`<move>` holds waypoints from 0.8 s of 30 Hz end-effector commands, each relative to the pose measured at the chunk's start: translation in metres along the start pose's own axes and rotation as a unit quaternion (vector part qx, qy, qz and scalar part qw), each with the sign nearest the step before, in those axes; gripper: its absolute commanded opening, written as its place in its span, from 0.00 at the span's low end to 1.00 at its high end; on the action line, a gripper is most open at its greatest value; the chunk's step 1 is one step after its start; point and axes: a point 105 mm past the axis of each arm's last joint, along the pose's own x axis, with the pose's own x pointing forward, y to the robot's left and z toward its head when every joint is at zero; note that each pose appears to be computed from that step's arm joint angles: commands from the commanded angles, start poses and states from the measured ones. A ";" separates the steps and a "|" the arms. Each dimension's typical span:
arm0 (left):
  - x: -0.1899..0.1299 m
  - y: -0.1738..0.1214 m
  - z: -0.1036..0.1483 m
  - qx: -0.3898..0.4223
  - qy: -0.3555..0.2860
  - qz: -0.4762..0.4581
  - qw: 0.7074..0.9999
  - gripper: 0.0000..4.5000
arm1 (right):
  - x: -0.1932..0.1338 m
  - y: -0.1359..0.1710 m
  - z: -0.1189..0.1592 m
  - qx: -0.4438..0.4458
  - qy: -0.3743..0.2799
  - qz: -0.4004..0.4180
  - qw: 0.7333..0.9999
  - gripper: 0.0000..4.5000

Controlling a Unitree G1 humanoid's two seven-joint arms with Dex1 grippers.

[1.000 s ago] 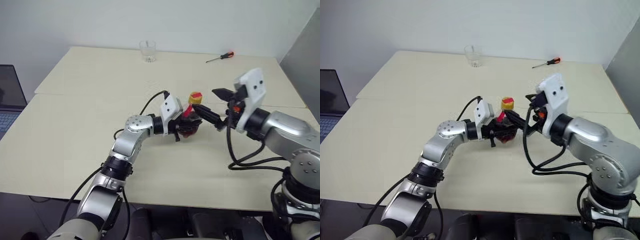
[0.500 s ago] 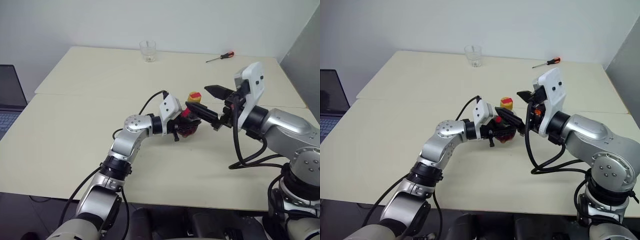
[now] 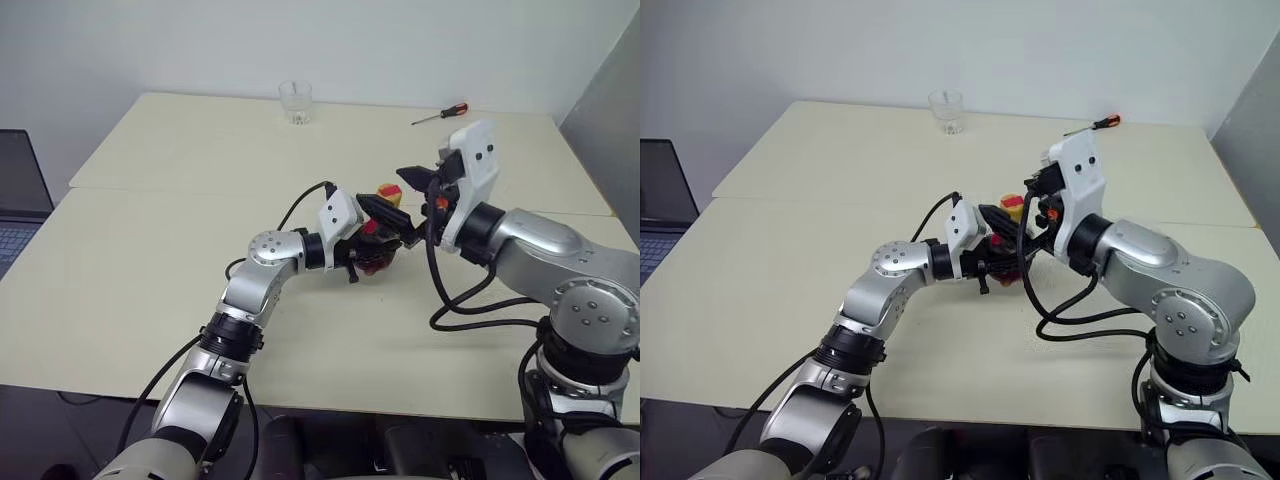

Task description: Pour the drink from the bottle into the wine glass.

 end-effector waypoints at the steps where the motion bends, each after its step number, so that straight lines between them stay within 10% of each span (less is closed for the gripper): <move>1: 0.001 -0.001 0.023 0.030 -0.036 -0.001 0.999 0.23 | 0.004 -0.002 0.012 -0.018 -0.024 -0.015 0.999 1.00; 24: 0.000 0.000 0.023 0.032 -0.035 0.001 0.999 0.23 | -0.015 -0.020 0.008 -0.010 -0.018 -0.037 0.999 1.00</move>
